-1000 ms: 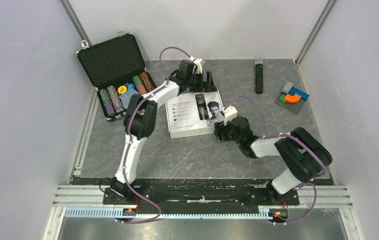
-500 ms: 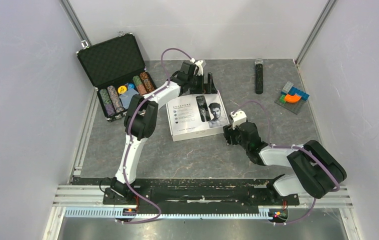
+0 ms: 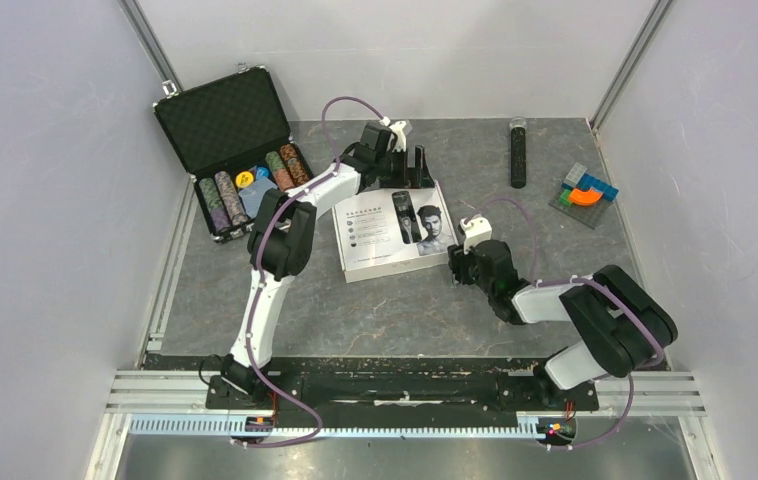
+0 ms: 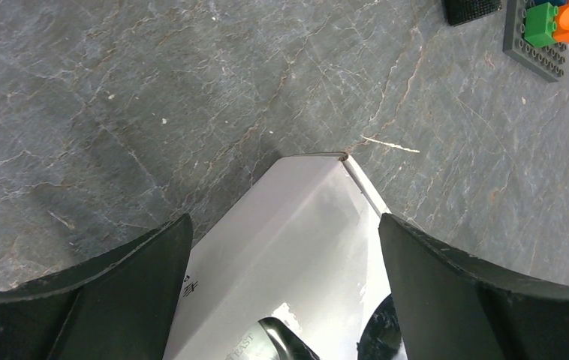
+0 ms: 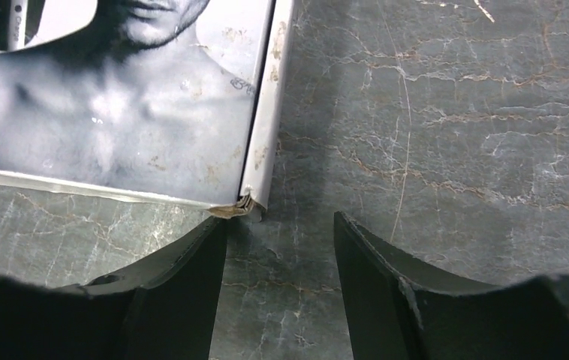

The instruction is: Sort the hair-cutting tools

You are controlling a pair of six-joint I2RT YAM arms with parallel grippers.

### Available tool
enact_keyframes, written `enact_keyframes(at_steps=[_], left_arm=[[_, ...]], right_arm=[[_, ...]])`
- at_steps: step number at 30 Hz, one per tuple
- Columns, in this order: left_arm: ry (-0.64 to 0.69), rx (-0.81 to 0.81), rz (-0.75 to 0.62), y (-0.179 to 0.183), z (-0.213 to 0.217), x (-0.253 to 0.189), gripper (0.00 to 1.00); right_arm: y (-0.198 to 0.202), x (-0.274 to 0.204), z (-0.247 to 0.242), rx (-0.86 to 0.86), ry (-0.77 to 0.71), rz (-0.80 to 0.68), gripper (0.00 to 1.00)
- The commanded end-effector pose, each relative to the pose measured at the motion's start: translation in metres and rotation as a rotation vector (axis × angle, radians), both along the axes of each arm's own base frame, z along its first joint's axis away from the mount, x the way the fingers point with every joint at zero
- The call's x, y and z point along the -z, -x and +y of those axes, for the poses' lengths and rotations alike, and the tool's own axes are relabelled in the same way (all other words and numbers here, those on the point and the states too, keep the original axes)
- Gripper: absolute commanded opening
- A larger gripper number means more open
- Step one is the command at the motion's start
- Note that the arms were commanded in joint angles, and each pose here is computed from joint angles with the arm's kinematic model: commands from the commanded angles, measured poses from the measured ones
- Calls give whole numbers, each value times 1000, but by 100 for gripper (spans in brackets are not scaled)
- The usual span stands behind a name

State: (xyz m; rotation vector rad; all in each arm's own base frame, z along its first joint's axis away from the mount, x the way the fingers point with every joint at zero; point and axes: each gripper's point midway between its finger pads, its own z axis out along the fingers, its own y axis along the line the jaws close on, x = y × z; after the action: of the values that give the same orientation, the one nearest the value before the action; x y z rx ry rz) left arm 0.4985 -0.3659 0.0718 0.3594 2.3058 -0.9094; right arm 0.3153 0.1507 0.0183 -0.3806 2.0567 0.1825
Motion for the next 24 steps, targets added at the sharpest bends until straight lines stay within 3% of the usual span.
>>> enact_keyframes(at_steps=[1, 8, 16, 21, 24], left_arm=[[13, 66, 49, 30, -8, 1, 100], [4, 56, 36, 34, -3, 0, 100], [-89, -15, -128, 5, 18, -58, 100], [-126, -150, -272, -1, 61, -132, 100], [-165, -243, -341, 15, 97, -170, 100]], right_arm=[[-17, -10, 2, 49, -38, -43, 57], [-2, -14, -4, 58, -50, -24, 62], [18, -76, -40, 177, -78, -152, 98], [26, -146, -74, 305, -90, -327, 98], [36, -183, -101, 396, -68, -416, 98]])
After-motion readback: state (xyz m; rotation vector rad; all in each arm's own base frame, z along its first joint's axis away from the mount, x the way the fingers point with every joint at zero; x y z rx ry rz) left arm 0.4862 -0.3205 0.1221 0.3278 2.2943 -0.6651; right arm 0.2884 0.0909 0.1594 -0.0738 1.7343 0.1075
